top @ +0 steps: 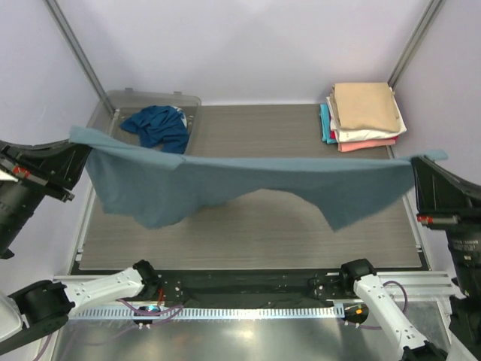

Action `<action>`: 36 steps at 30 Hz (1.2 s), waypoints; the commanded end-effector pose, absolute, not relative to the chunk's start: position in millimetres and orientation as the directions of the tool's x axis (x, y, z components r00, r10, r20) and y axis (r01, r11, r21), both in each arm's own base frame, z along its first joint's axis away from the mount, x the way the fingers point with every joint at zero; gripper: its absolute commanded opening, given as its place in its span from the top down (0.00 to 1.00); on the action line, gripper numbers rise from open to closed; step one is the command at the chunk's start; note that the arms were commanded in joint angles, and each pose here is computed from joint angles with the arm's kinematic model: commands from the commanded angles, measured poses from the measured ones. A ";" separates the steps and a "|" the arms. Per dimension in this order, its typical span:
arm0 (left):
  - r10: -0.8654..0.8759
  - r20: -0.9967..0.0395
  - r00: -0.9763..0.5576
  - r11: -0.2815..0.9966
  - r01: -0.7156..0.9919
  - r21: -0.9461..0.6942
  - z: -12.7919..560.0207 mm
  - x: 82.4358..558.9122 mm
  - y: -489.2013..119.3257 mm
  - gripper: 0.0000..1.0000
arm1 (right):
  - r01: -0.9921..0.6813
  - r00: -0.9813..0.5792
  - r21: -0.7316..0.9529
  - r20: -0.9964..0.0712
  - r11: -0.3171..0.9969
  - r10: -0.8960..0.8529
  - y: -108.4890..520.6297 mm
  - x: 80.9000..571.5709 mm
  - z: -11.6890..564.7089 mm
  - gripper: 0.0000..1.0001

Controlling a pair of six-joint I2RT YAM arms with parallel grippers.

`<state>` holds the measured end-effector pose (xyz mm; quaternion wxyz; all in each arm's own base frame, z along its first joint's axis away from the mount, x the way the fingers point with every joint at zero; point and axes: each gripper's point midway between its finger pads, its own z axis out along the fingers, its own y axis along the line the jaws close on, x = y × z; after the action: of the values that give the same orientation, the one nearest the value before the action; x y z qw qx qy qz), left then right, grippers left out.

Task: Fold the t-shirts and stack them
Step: Flatten the tshirt out

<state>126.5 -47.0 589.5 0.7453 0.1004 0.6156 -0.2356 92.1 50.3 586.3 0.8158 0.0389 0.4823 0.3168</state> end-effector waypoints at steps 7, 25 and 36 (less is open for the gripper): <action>-0.297 -0.861 0.412 0.697 0.710 0.100 655.2 70.6 -70.7 1.00 | -0.510 0.525 0.184 -0.707 0.840 0.474 40.7 25.7 620.7 0.99; 0.062 -0.732 -0.679 0.987 0.152 -0.058 312.0 401.2 -146.4 0.86 | 0.327 -0.572 0.045 -0.786 0.944 0.235 15.5 362.9 250.0 0.87; 0.062 -0.694 -0.718 0.992 0.122 -0.037 277.6 397.8 -128.0 0.08 | 0.268 -0.536 0.124 -0.805 0.955 0.255 27.0 358.6 257.5 0.07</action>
<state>399.9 -121.8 172.9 0.2340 0.0604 0.9703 0.0074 349.1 23.6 194.0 0.3680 0.1377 0.9184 -0.0468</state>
